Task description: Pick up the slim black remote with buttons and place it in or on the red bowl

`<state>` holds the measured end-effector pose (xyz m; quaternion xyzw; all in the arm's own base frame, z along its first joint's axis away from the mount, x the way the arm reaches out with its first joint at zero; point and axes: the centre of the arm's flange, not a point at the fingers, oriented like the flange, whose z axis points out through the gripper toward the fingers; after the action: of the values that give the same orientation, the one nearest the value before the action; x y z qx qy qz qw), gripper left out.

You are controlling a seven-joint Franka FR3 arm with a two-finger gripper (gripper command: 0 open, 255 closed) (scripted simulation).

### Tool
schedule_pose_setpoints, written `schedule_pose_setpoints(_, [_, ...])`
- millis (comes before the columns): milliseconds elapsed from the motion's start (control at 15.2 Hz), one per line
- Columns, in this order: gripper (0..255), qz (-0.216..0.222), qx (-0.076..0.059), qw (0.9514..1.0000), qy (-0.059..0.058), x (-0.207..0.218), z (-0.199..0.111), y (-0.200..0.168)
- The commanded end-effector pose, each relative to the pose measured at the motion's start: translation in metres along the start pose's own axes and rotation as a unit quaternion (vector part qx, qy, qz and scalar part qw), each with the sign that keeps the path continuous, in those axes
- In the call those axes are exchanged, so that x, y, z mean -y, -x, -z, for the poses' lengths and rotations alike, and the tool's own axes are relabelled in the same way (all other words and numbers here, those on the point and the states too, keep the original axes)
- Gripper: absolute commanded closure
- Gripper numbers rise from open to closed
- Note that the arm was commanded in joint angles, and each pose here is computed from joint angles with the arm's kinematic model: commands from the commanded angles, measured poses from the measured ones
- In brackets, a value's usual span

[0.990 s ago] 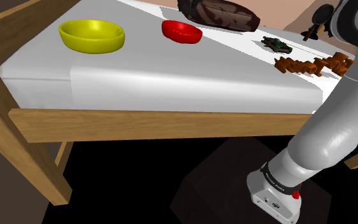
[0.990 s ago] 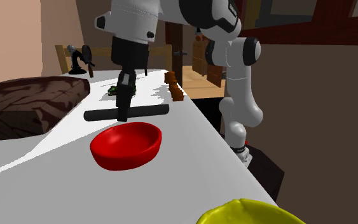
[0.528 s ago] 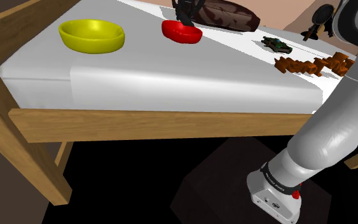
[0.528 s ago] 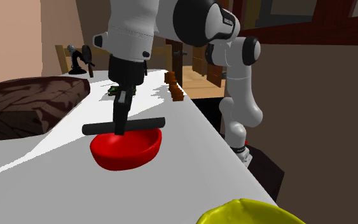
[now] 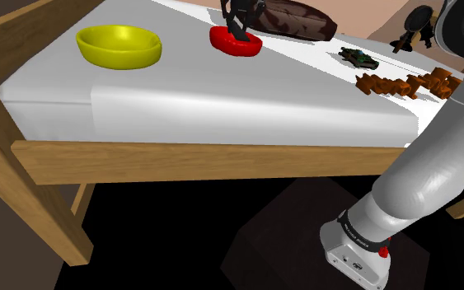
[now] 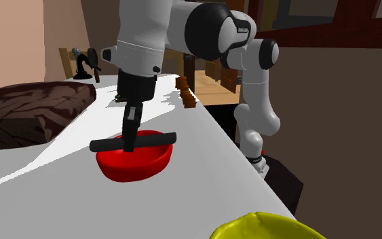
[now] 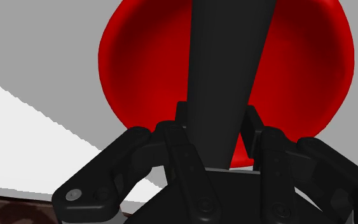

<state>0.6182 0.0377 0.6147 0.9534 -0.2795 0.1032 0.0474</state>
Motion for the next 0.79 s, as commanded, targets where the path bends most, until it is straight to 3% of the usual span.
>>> schedule_pose_setpoints(0, [255, 0.000, 0.000, 1.0000, 0.000, 0.000, 0.000, 0.000])
schedule_pose_setpoints(132, [255, 0.000, 0.000, 1.0000, 0.000, 0.000, 0.000, 0.000])
schedule_pose_setpoints(198, [0, 0.000, 0.000, 1.0000, 0.000, 0.000, 0.000, 0.000])
schedule_pose_setpoints(528, [0, 0.000, 0.000, 1.0000, 0.000, 0.000, 0.000, 0.000])
schedule_pose_setpoints(726, [0, 0.000, 0.000, 1.0000, 0.000, 0.000, 0.040, 0.000])
